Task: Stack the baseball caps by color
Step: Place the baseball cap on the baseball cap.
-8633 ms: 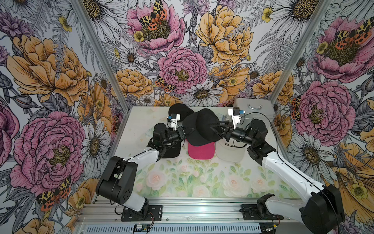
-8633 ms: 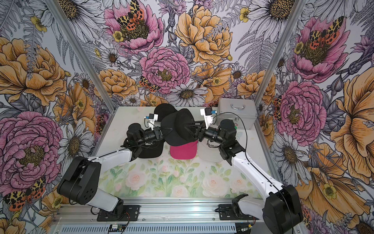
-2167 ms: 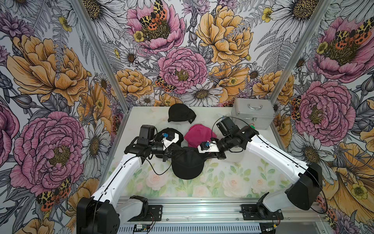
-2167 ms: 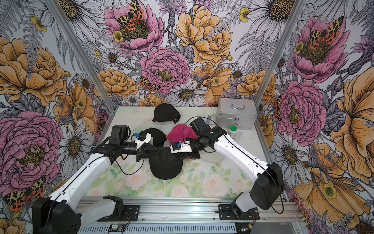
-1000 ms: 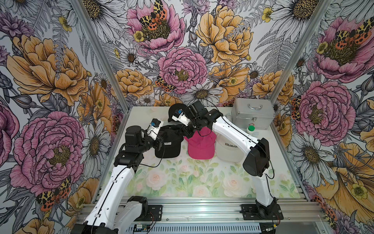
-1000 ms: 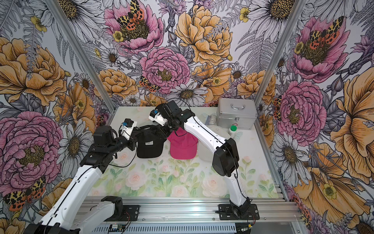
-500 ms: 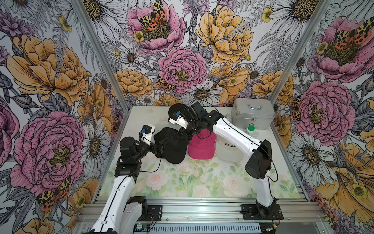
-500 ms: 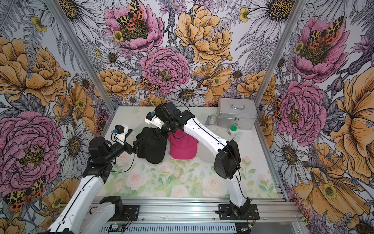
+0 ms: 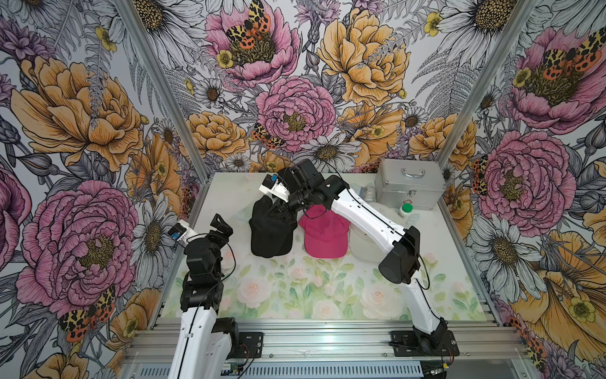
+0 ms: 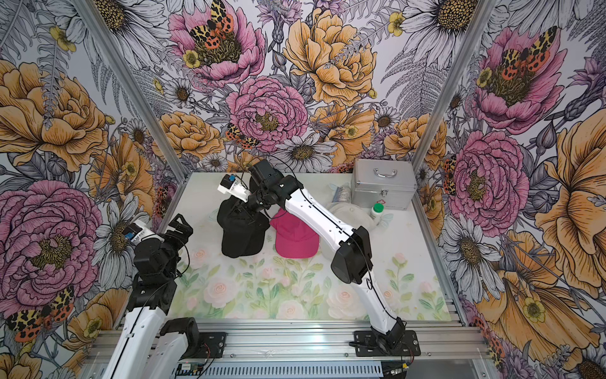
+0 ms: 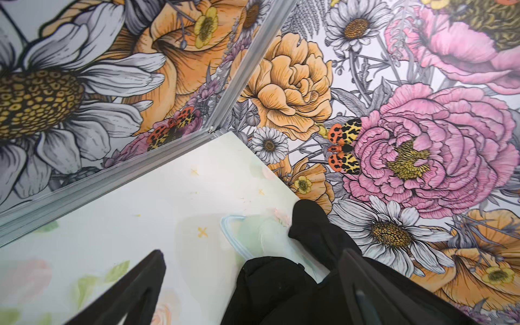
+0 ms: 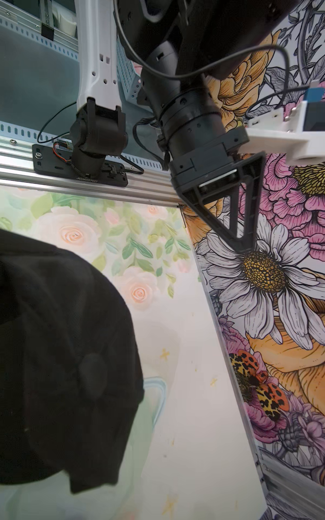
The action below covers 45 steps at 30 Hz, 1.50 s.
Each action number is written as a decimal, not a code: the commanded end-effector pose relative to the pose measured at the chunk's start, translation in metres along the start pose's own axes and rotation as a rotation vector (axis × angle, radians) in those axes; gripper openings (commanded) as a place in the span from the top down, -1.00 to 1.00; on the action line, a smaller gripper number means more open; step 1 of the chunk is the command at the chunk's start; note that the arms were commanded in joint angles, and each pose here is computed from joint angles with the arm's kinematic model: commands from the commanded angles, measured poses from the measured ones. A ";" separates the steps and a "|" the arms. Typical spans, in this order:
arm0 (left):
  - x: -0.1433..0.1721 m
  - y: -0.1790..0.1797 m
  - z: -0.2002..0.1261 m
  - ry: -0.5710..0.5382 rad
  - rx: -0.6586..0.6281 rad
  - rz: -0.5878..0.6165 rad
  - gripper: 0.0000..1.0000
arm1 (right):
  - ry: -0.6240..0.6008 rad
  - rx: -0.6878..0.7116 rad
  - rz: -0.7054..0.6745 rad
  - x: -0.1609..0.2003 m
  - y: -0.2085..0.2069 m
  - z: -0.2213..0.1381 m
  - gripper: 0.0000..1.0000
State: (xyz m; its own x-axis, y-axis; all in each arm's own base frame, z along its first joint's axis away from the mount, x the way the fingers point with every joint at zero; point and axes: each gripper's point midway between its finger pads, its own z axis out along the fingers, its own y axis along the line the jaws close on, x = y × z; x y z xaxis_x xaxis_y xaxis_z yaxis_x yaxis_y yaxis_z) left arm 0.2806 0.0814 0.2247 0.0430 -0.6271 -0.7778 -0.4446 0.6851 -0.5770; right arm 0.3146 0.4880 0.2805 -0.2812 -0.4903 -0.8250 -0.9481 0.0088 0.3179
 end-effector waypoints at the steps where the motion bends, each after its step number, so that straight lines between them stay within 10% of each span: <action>1: 0.016 0.026 0.004 0.080 -0.070 -0.118 -0.98 | -0.086 -0.121 -0.100 -0.026 0.019 0.001 1.00; 14: 0.047 0.010 0.024 0.256 0.031 -0.102 -0.97 | -0.064 -0.124 0.105 0.050 -0.101 0.016 0.92; 20: 0.064 0.014 0.028 0.285 0.025 -0.097 -0.98 | -0.020 0.234 0.243 0.071 -0.174 0.037 0.31; 25: 0.083 0.023 0.035 0.339 0.001 -0.107 -0.98 | -0.073 0.341 0.280 0.040 -0.170 0.020 -0.99; 34: 0.114 0.023 0.067 0.548 0.041 -0.058 -0.98 | -0.028 0.642 0.457 0.052 -0.156 -0.008 -0.98; 45: 0.105 0.017 0.082 0.550 0.170 -0.107 -0.97 | -0.156 0.535 0.646 0.074 -0.143 0.029 -0.99</action>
State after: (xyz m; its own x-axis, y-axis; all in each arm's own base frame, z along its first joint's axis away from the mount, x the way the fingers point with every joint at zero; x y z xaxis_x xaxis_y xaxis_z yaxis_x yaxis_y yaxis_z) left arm 0.3377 0.0660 0.0898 -0.3916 -0.8057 -0.4443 -0.4398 0.5881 -0.6788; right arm 0.4163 0.4643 0.1541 -0.7516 -0.2437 -0.6130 -0.5805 0.6856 0.4392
